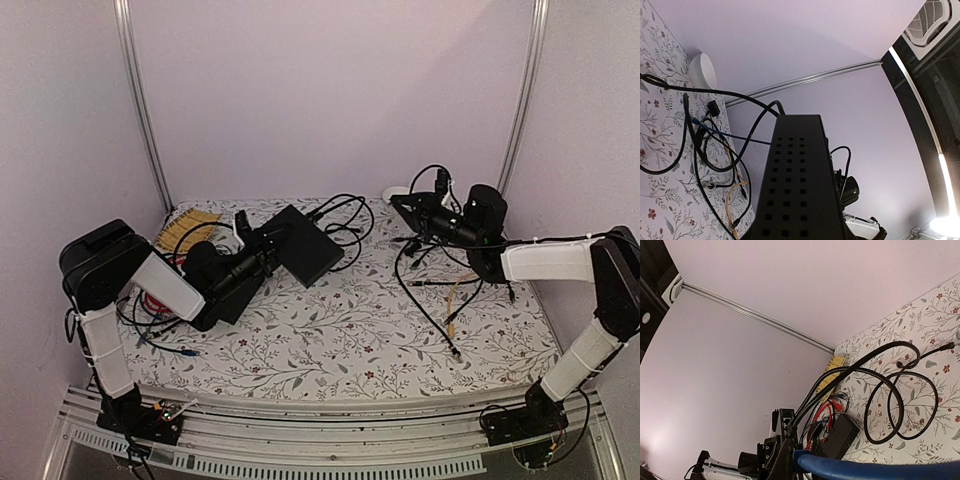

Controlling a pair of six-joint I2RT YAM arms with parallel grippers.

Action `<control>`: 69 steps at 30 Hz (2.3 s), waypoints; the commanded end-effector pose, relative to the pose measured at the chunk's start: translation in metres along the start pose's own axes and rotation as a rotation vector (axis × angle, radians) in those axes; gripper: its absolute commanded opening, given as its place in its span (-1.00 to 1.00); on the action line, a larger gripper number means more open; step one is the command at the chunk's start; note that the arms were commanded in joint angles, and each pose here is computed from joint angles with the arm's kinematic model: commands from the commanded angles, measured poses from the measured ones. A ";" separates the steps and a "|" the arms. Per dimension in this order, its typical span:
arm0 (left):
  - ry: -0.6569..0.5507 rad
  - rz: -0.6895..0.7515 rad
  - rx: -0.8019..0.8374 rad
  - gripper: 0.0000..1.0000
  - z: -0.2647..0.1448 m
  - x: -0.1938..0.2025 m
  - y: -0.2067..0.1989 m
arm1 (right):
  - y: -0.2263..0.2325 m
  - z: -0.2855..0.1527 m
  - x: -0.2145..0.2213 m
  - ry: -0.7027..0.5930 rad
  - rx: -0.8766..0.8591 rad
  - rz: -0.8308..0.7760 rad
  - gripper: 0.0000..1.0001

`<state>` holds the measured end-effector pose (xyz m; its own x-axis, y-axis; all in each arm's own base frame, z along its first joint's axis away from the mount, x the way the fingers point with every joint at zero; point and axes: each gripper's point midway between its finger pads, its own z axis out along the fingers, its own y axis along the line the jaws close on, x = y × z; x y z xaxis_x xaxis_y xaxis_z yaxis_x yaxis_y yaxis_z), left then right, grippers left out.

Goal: Pull the plug from the switch port
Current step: Place the connector at the corner of the board, then pull the connector from the switch port.

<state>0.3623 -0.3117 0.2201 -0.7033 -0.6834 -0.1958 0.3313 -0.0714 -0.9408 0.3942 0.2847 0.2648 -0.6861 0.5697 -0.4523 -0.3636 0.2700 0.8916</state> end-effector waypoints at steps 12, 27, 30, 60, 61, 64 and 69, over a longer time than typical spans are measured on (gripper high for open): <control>-0.028 0.061 0.186 -1.00 0.008 -0.015 -0.048 | -0.102 -0.044 -0.020 -0.036 0.165 0.123 -0.96; 0.019 0.043 0.210 -1.00 0.009 -0.005 -0.049 | -0.168 -0.125 0.064 -0.119 0.285 0.488 -0.05; 0.022 0.044 0.212 -1.00 0.009 -0.005 -0.051 | -0.157 -0.126 0.069 -0.117 0.263 0.494 0.01; 0.120 0.021 0.255 -1.00 0.017 0.017 -0.061 | -0.064 -0.109 0.042 -0.158 0.398 0.060 0.12; 0.123 0.022 0.256 -1.00 0.018 0.017 -0.061 | -0.057 -0.099 0.043 -0.137 0.370 0.057 0.11; 0.128 0.009 0.253 -1.00 0.018 0.019 -0.058 | -0.038 -0.070 0.049 -0.079 0.295 0.042 0.10; 0.134 -0.005 0.271 -1.00 0.018 0.020 -0.063 | -0.010 -0.020 0.058 0.018 0.205 -0.006 0.08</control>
<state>0.3560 -0.3391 0.2238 -0.7975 -0.5707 -0.1957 0.3253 -0.1336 -0.9361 0.3408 0.2597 0.2025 -0.6576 0.6366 -0.4028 -0.1008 0.4556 0.8845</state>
